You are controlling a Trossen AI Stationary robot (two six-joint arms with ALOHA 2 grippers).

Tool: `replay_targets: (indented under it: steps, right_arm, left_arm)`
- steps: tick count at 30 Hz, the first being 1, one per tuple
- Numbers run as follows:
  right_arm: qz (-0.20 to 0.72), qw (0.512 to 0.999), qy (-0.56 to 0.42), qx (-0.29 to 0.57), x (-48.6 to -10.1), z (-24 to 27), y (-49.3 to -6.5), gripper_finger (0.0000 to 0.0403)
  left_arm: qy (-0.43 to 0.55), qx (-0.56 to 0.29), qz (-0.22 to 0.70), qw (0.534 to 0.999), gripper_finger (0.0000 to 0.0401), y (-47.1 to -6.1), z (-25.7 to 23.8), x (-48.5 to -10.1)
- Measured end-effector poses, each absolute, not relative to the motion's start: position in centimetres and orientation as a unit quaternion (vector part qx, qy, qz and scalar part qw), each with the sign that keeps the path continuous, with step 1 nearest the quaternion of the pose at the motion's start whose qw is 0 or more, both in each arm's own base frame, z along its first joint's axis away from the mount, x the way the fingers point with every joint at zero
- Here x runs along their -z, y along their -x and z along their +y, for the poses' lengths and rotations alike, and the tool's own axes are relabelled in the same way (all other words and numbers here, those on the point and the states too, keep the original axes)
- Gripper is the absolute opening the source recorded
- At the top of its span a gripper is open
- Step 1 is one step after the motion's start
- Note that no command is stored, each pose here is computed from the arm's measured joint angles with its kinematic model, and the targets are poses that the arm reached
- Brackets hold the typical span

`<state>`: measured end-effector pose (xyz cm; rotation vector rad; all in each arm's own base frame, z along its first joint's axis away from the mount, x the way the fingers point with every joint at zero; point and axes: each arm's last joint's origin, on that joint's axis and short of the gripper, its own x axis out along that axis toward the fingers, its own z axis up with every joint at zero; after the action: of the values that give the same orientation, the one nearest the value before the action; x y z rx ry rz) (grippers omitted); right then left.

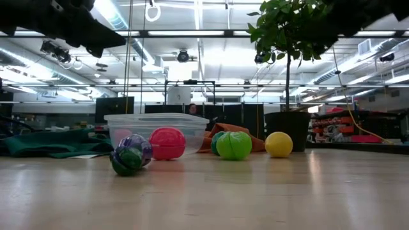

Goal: Pick and placing Produce into tupperware
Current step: Put the yellow lemon into the transparent bin

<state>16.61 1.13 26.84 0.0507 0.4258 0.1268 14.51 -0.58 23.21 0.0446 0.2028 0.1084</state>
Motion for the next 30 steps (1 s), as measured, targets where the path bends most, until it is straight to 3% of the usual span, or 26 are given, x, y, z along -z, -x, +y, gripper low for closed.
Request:
replay_targets:
  steps: [12, 30]
  right_arm:
    - [0.383, 0.916, 0.017, -0.121, -29.1, 4.4, -22.5, 0.0042]
    - [0.419, 0.897, 0.081, -0.113, -29.2, 4.8, -24.5, 0.0064]
  left_arm:
    - [-0.031, -0.037, 0.151, 0.987, 0.0045, -15.4, -2.3, -24.6]
    - [-0.071, -0.100, 0.252, 0.960, 0.0041, -17.9, -7.3, -26.8]
